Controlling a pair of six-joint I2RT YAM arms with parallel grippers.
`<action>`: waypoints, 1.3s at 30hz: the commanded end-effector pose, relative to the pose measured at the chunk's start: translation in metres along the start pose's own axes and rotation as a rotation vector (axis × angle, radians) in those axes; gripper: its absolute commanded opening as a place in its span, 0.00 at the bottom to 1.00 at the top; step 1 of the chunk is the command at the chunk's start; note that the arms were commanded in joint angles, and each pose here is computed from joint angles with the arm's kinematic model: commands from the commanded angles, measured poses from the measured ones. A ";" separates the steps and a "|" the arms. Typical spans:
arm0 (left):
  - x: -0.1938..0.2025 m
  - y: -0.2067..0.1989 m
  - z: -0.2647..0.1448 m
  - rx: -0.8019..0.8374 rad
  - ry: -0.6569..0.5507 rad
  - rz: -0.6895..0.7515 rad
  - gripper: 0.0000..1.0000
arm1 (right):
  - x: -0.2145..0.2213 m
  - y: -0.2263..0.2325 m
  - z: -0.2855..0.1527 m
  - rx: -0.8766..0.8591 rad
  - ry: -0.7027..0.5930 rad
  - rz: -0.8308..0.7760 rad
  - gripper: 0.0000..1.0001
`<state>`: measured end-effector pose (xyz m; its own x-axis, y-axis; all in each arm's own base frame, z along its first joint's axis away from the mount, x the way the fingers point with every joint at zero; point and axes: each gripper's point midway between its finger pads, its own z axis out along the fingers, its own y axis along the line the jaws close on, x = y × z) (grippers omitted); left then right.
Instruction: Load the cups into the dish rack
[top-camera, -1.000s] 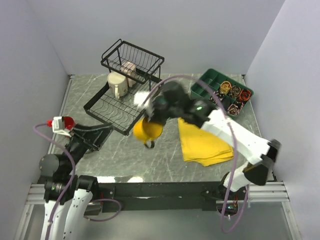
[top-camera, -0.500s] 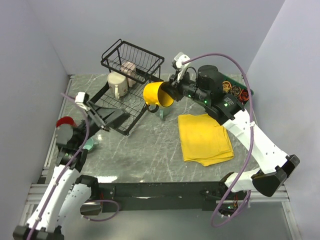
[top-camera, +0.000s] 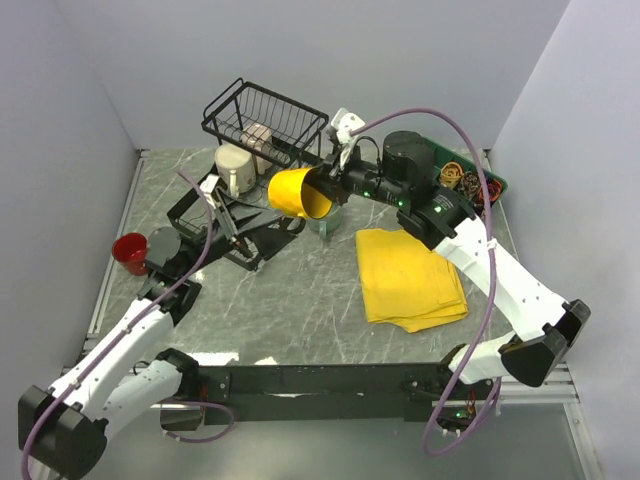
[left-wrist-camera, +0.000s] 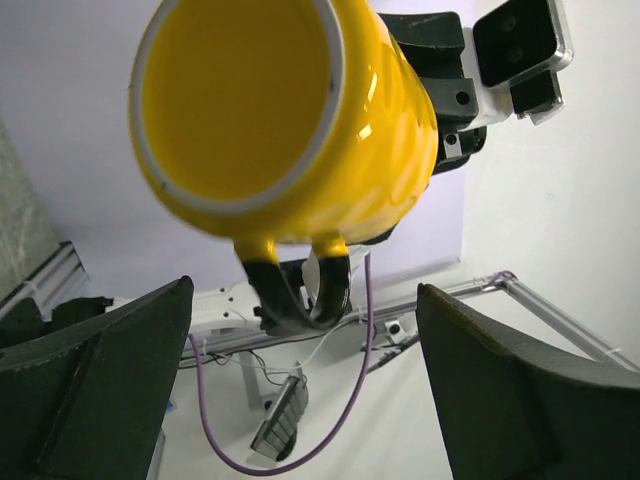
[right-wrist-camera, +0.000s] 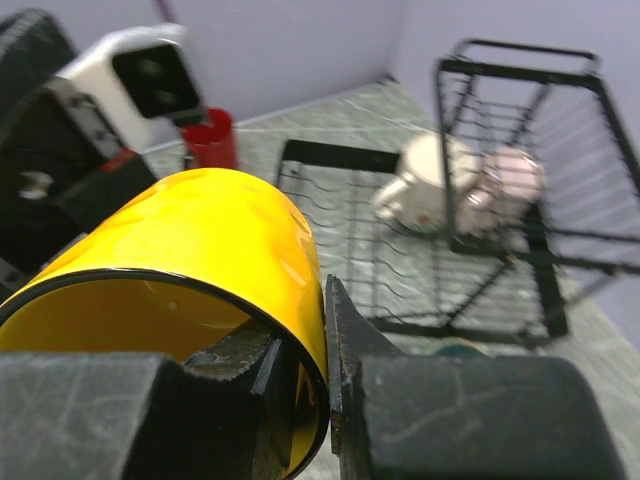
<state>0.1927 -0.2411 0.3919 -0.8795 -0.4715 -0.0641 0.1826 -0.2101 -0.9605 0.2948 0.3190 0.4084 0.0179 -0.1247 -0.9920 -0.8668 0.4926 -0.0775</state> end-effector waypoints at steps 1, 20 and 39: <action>0.012 -0.042 0.009 0.134 0.046 0.037 0.99 | -0.057 0.030 0.003 -0.184 -0.201 -0.030 0.00; 0.017 -0.078 0.007 0.311 0.047 -0.094 0.70 | -0.074 0.049 0.019 -0.303 -0.243 -0.102 0.00; 0.020 -0.089 0.008 0.291 0.030 -0.028 0.59 | -0.063 0.061 0.016 -0.367 -0.226 -0.106 0.00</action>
<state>0.1790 -0.2539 0.4352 -0.9168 -0.3965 0.0484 0.1266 -0.4035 -0.9062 0.2769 0.3775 0.4356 0.1221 -0.0114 -0.9925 -0.9716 0.2027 -0.1218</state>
